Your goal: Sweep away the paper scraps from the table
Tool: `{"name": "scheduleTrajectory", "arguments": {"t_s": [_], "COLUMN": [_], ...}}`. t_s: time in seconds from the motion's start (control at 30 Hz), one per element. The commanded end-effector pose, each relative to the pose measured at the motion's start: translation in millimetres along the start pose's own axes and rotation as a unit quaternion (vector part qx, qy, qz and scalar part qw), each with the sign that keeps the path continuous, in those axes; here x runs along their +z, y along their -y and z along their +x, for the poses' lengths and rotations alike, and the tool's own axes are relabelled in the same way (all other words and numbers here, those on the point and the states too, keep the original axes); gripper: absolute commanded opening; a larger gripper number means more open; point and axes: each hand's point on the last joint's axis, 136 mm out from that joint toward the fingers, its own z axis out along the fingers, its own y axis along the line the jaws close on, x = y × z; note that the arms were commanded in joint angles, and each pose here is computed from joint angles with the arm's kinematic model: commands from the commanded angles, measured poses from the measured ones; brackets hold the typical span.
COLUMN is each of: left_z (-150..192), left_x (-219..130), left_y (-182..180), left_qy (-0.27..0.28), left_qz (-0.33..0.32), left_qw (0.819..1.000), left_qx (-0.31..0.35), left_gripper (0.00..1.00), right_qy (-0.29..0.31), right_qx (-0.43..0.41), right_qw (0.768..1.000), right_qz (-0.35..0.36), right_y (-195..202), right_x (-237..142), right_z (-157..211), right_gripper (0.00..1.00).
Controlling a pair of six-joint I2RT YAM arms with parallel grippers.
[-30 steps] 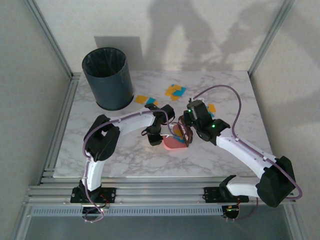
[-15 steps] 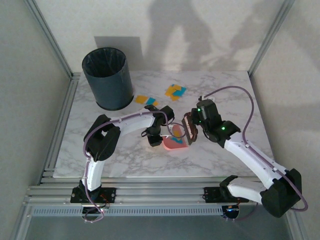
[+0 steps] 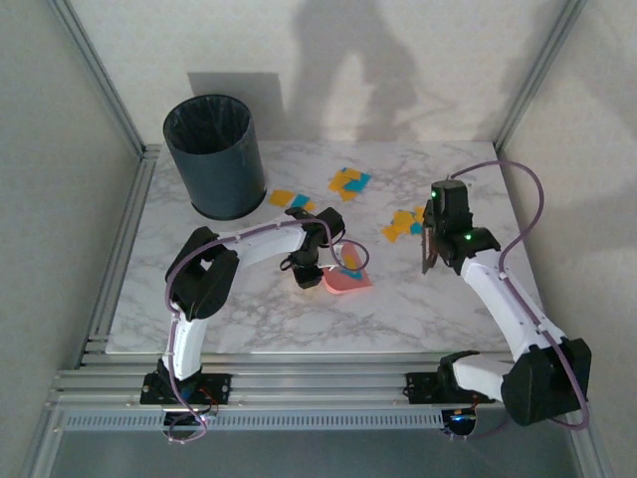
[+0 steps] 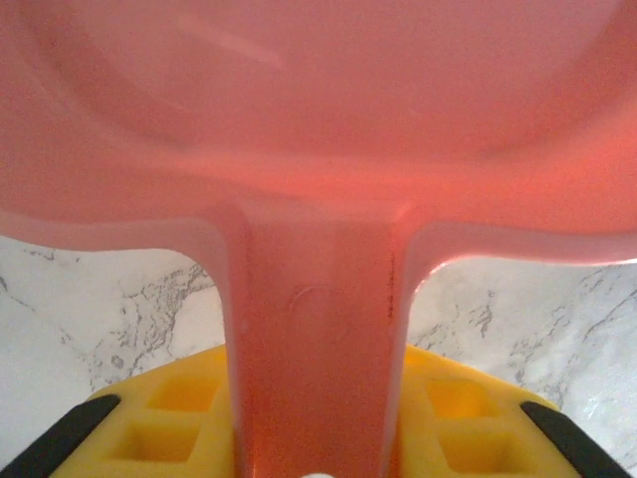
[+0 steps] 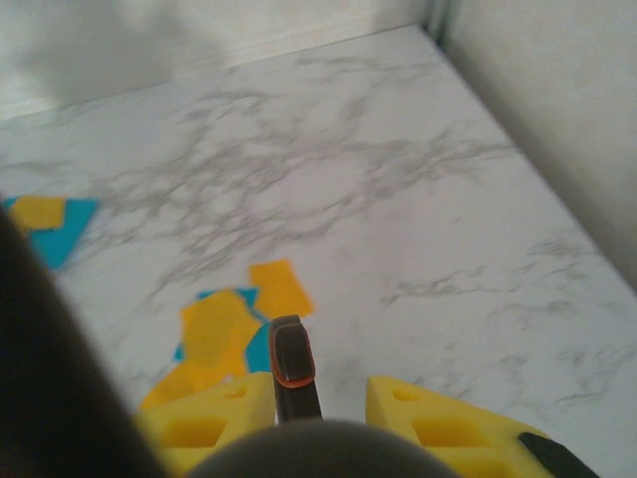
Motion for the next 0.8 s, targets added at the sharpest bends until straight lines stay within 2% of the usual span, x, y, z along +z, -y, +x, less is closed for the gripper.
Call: {"name": "scheduleTrajectory", "arguments": {"t_s": [0.0, 0.33, 0.77], "left_z": [18, 17, 17], "left_x": [4, 5, 3], "left_y": [-6, -7, -9], "left_qy": [-0.035, -0.037, -0.037], "left_qz": [-0.012, -0.011, -0.011], "left_qw": [0.999, 0.999, 0.999], "left_qx": [-0.011, -0.012, -0.018], "left_gripper": [0.0, 0.0, 0.0], "right_qy": [0.066, 0.072, 0.057], "right_qx": [0.011, -0.036, -0.118], "right_qw": [0.997, 0.992, 0.991], "right_qz": [0.045, 0.097, 0.033], "right_y": [13, 11, -32], "right_x": [6, 63, 122], "right_z": [-44, -68, -69], "right_gripper": [0.0, 0.0, 0.0]}}
